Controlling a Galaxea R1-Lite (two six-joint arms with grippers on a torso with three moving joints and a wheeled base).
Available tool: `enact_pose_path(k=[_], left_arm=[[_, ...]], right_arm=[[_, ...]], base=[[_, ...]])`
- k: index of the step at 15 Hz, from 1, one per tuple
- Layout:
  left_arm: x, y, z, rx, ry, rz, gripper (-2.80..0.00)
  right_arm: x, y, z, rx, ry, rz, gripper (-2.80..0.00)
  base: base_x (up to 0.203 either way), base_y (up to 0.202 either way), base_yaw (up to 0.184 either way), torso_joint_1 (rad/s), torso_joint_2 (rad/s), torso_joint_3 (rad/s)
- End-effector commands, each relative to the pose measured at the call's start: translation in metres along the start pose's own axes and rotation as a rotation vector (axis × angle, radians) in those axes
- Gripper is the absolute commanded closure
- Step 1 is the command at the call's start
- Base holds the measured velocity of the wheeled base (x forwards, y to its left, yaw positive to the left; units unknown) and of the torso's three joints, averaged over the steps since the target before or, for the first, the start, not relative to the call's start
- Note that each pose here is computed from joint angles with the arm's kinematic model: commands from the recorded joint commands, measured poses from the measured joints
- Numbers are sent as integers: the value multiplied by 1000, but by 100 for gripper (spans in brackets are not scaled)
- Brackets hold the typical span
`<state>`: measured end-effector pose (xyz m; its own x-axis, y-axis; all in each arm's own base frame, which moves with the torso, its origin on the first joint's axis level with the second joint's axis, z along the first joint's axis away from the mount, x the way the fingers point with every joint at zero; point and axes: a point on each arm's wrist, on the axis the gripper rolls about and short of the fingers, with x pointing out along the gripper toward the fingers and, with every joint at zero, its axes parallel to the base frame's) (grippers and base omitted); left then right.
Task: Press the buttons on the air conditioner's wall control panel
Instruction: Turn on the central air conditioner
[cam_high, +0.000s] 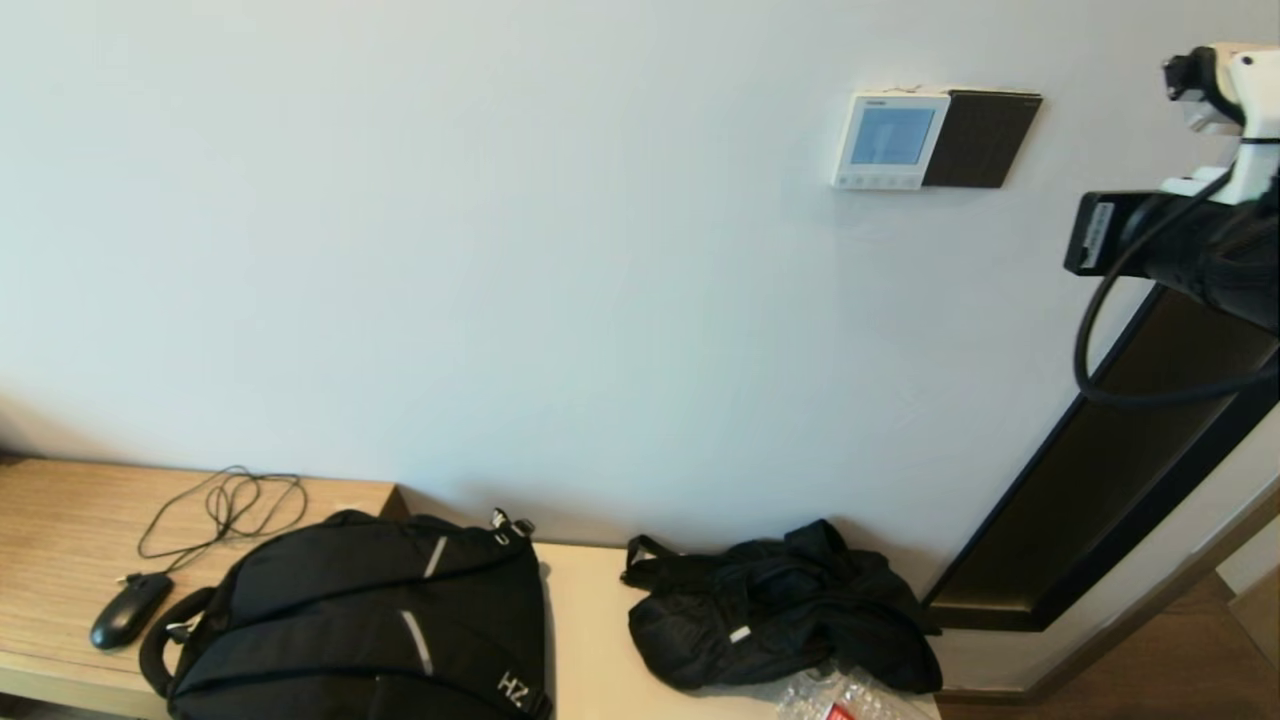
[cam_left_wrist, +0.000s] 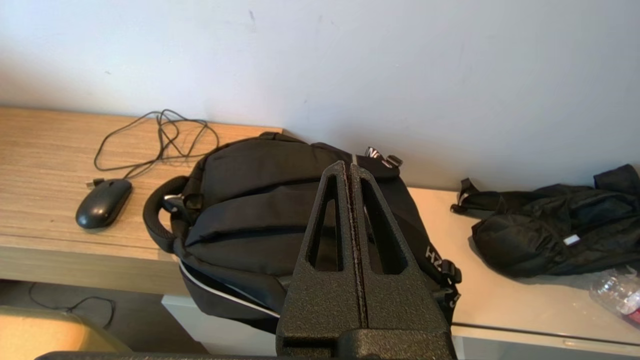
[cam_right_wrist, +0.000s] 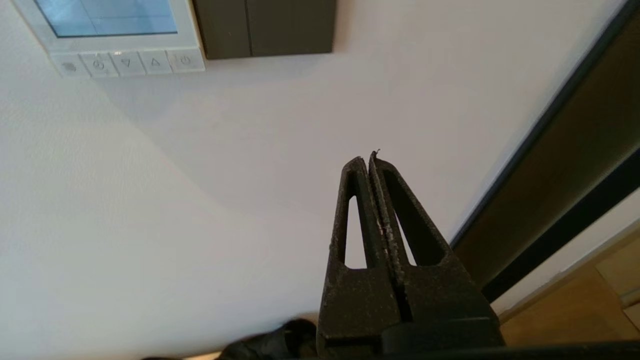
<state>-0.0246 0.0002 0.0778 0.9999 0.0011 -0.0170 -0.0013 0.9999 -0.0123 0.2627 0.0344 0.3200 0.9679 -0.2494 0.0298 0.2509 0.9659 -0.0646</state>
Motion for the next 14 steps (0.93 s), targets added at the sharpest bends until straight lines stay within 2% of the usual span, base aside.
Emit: enact_pose_path(k=[1,5,8,14], left_arm=[[0,0,0,-1,0,0,0],[0,0,0,-1,0,-1,0],[0,0,0,-1,0,0,0],[0,0,0,-1,0,0,0]], right_arm=[[44,27,-13,-19,36,-5,0],[70,53,-14,-19,25,-7,0],[70,72,-8,-12,5,24,0],[82,88,-5,-44,-20,19,0]], base=[[0,0,0,0,0,0],[0,0,0,0,0,0],[0,0,0,0,0,0],[0,0,0,0,0,0]])
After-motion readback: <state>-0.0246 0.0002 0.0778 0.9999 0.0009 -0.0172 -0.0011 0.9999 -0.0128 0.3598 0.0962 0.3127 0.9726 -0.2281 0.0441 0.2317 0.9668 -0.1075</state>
